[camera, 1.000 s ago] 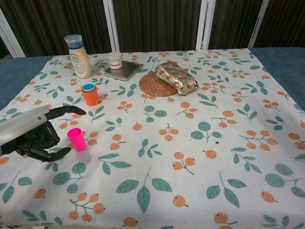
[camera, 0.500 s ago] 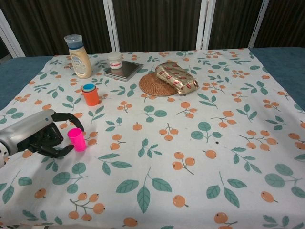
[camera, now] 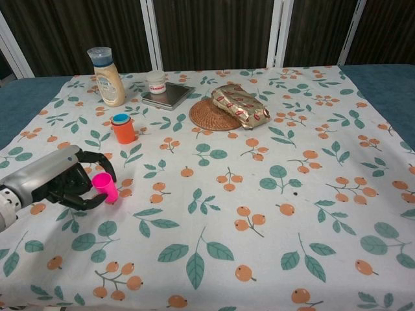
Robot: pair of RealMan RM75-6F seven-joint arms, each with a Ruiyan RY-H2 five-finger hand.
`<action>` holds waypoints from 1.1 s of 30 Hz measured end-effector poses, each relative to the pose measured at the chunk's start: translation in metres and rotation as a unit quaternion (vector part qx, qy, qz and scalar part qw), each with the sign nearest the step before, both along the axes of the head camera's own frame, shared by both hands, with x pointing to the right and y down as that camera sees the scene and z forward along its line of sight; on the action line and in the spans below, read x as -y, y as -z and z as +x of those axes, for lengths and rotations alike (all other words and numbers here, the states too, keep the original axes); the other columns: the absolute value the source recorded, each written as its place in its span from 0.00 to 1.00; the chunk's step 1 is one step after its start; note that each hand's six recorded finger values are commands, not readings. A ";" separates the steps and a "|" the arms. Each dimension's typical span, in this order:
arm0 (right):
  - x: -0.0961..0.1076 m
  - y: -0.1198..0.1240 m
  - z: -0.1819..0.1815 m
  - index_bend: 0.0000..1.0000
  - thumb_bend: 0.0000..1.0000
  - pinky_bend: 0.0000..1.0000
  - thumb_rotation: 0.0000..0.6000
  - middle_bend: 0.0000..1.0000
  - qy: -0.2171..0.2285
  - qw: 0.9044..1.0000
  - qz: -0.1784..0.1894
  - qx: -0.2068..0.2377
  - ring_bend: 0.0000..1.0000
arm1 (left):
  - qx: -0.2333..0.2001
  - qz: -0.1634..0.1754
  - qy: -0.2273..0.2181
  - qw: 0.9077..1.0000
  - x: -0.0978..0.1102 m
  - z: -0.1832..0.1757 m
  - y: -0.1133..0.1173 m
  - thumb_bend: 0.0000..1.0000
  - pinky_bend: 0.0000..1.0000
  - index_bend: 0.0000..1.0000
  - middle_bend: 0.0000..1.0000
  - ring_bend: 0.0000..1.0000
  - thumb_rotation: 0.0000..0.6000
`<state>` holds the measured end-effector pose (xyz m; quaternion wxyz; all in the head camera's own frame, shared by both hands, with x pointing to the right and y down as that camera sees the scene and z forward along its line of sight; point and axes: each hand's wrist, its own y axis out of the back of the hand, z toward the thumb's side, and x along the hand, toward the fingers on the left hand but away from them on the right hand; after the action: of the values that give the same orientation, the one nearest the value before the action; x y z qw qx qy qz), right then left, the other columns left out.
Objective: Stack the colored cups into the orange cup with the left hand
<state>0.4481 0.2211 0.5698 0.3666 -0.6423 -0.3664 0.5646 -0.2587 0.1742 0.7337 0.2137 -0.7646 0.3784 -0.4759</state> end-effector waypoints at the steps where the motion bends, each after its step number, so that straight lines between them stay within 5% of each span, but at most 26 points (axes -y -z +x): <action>1: 0.000 0.000 0.000 0.00 0.19 0.00 1.00 0.00 0.000 1.000 0.000 0.000 0.00 | -0.002 0.005 0.002 1.000 0.004 0.001 0.002 0.38 1.00 0.65 1.00 1.00 1.00; 6: 0.000 0.001 0.001 0.00 0.19 0.00 1.00 0.00 -0.001 1.000 0.000 0.002 0.00 | -0.018 0.044 0.021 0.999 0.032 0.007 0.015 0.38 1.00 0.65 1.00 1.00 1.00; 11: 0.001 0.003 0.002 0.00 0.18 0.00 1.00 0.00 -0.004 1.000 0.003 0.005 0.00 | -0.034 0.093 0.059 0.993 0.088 0.020 0.029 0.39 1.00 0.65 1.00 1.00 1.00; 17: 0.005 0.004 0.007 0.00 0.19 0.00 1.00 0.00 -0.014 1.000 0.007 0.004 0.00 | -0.011 0.123 0.089 0.988 0.137 0.028 0.022 0.39 1.00 0.65 1.00 1.00 1.00; 33: 0.007 0.006 0.010 0.00 0.18 0.00 1.00 0.00 -0.021 1.000 0.010 0.000 0.00 | 0.041 0.102 0.102 0.989 0.152 0.018 -0.020 0.39 1.00 0.64 1.00 1.00 1.00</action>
<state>0.4582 0.2139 0.5641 0.3611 -0.6307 -0.3860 0.5682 -0.2403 0.0218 0.7541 0.2563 -0.6762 0.4918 -0.4851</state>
